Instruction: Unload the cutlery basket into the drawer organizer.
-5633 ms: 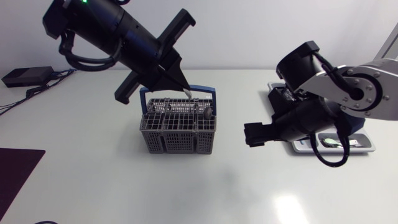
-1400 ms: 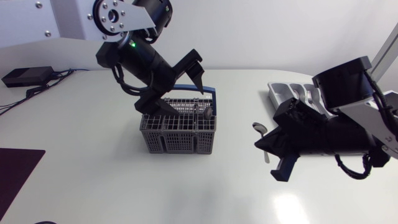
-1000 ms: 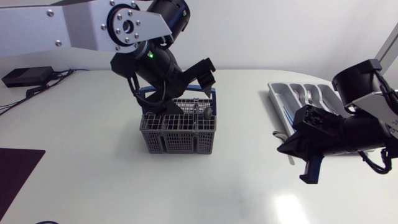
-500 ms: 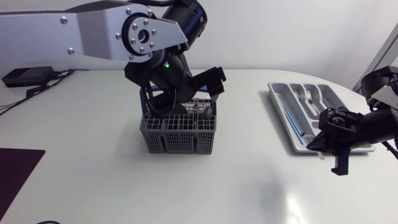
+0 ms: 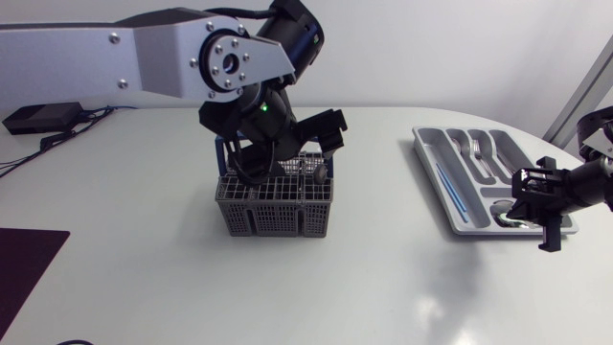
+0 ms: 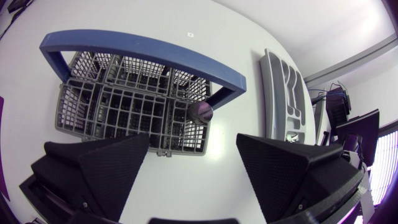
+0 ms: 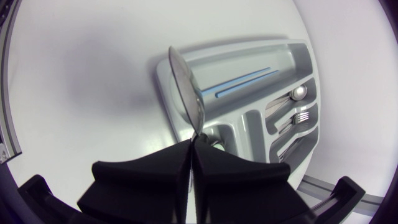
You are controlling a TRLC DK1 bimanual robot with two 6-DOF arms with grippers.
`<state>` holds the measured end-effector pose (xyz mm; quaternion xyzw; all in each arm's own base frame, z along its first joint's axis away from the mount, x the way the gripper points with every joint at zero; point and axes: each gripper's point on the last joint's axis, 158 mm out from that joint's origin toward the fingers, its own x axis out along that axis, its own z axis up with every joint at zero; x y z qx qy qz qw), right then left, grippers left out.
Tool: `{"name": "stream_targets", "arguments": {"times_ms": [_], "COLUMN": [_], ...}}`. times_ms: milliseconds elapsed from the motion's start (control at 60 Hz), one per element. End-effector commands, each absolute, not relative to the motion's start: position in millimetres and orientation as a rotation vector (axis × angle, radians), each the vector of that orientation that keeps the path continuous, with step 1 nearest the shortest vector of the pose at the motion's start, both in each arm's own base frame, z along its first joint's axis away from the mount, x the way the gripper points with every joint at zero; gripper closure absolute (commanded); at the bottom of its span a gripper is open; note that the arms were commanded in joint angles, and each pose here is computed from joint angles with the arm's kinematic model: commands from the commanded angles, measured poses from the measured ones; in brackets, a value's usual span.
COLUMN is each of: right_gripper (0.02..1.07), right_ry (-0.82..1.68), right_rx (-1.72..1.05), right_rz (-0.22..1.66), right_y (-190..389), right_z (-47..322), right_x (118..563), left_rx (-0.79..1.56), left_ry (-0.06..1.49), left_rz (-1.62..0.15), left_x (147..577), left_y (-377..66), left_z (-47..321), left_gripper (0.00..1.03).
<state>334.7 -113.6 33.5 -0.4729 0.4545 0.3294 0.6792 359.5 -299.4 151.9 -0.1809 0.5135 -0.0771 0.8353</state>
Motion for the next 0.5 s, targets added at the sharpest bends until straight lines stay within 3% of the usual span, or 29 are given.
{"name": "stream_targets", "arguments": {"times_ms": [0,283,483], "right_gripper": [1.01,1.01,0.86], "right_ry": [1.035,1.093,1.12], "right_rx": [-1.112,-1.164,-1.183], "right_rz": [0.737,0.659,0.617], "right_y": [-136,-192,-211], "right_z": [28,4,-7], "right_x": [346,371,376], "left_rx": [-0.344,-0.328,-0.322], "left_ry": [1.11,1.123,1.134], "left_rz": [-0.148,-0.137,-0.13], "left_x": [356,351,349], "left_y": [-297,-294,-291], "left_z": [138,131,126], "left_gripper": [0.06,0.06,0.06]}}
